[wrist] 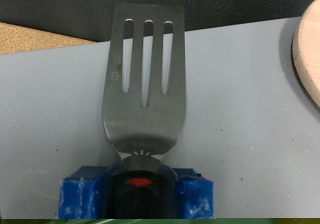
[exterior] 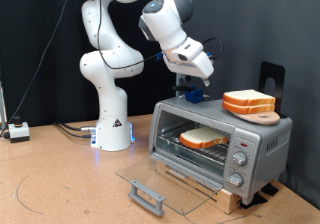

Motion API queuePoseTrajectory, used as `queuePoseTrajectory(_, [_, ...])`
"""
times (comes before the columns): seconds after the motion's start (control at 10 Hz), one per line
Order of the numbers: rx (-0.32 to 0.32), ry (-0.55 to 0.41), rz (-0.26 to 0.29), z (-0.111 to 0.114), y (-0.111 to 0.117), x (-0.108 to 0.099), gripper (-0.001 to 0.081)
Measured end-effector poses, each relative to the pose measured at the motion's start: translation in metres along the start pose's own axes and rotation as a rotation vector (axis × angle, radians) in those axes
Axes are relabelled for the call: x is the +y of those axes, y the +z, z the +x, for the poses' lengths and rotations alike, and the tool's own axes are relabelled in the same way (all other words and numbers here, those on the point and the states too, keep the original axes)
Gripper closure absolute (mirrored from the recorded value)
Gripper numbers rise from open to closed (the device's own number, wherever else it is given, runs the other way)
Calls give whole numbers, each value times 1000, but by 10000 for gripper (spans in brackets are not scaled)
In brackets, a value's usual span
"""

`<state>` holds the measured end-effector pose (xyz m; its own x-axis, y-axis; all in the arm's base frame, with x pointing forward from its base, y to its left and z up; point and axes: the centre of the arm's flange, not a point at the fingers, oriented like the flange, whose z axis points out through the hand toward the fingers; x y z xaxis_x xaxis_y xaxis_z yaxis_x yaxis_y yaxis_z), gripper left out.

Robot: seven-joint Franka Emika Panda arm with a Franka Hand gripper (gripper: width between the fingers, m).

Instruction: Make a piece of toast with the oven

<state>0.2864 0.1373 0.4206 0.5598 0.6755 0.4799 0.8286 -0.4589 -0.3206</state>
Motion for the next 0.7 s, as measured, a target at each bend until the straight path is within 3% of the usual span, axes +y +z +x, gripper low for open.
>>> queuePoseTrajectory(0.2, [-11, 4, 11, 0, -1, 2, -3])
queuePoseTrajectory(0.7, [32, 149, -8, -39, -45, 57, -3])
